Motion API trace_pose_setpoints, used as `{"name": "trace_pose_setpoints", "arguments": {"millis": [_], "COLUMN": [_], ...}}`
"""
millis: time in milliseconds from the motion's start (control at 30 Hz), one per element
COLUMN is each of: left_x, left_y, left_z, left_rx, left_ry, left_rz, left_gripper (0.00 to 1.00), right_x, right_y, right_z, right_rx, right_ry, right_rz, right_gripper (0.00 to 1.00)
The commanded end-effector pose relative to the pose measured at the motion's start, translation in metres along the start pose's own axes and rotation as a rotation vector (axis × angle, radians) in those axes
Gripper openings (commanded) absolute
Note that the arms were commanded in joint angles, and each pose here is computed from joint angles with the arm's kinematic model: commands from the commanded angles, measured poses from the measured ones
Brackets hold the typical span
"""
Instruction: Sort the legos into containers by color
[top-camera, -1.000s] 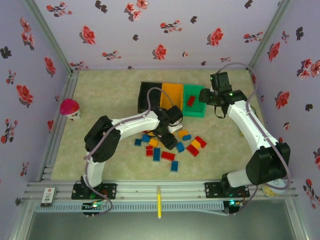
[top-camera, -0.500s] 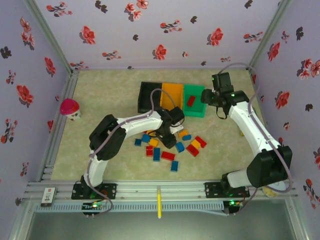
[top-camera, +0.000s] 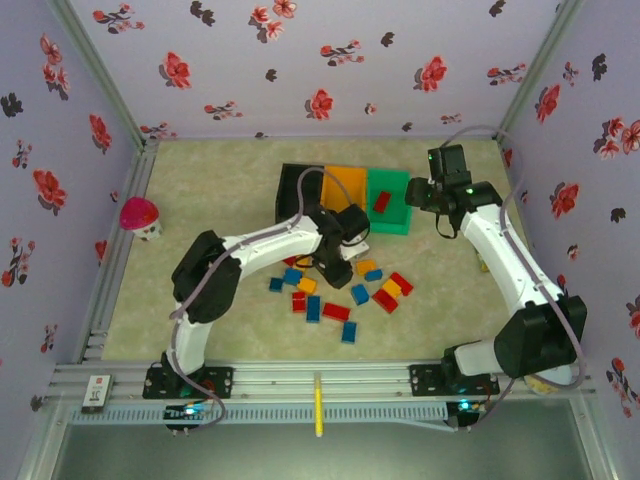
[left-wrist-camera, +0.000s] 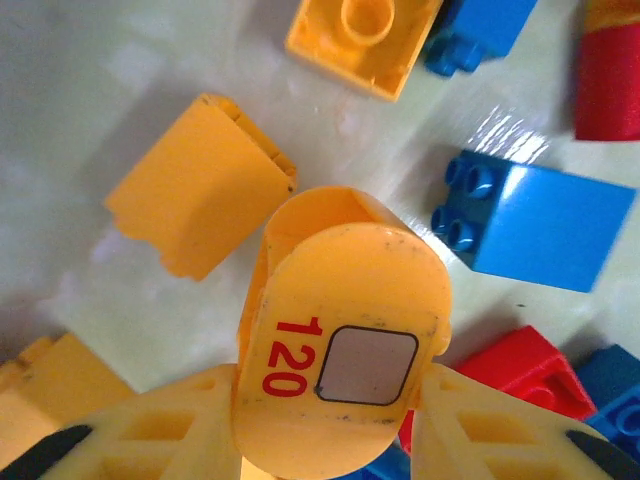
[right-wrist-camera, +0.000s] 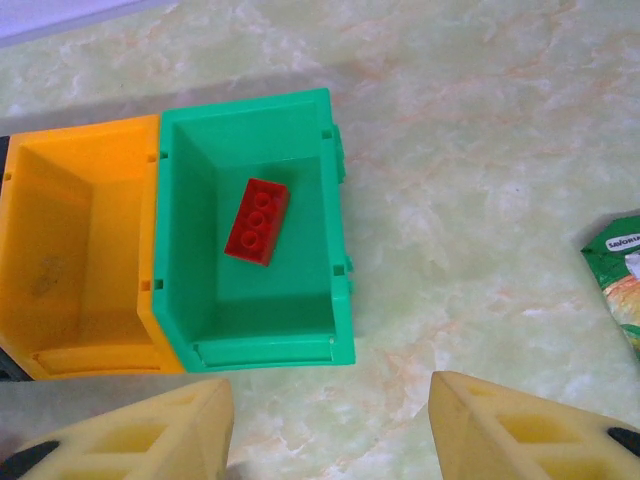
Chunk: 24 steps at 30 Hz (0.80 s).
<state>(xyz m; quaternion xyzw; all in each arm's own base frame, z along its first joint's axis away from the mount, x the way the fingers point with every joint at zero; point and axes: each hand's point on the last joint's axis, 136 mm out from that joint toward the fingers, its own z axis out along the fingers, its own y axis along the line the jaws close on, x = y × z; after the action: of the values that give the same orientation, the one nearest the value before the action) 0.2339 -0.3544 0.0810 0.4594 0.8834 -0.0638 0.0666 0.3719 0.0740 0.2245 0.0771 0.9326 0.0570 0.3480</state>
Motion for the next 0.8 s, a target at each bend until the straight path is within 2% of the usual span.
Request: {"name": "trace_pose_setpoints", "arguments": {"millis": [0,133,333,633,767], "left_x": [-0.013,-0.026,-0.065,-0.126,-0.141], "left_y": [0.014,0.035,0.083,0.139,0.158], "left_z": [-0.043,-0.062,-0.081,-0.075,-0.064], "left_rx": [-0.022,-0.032,-0.065,-0.12,-0.126], "left_ry": [-0.083,-0.139,-0.242,-0.325,-0.348], "left_rz": [-0.01,-0.058,-0.191,-0.268,-0.302], "left_gripper": [0.35,0.34,0.32,0.33,0.33], "right_x": [-0.002,0.0,0.01,0.037,0.05], "right_y": [-0.009,-0.013,-0.015,-0.014,-0.012], "right_z": [-0.009,-0.013,-0.01,-0.001,-0.001], "right_rx": [0.027,0.034,0.029,-0.007,-0.028], "right_ry": [-0.021,-0.027,-0.004,0.06,0.085], "right_rz": [-0.012,-0.008,-0.002,0.029,0.037], "right_gripper": [0.55,0.55,0.53,0.52,0.51]}}
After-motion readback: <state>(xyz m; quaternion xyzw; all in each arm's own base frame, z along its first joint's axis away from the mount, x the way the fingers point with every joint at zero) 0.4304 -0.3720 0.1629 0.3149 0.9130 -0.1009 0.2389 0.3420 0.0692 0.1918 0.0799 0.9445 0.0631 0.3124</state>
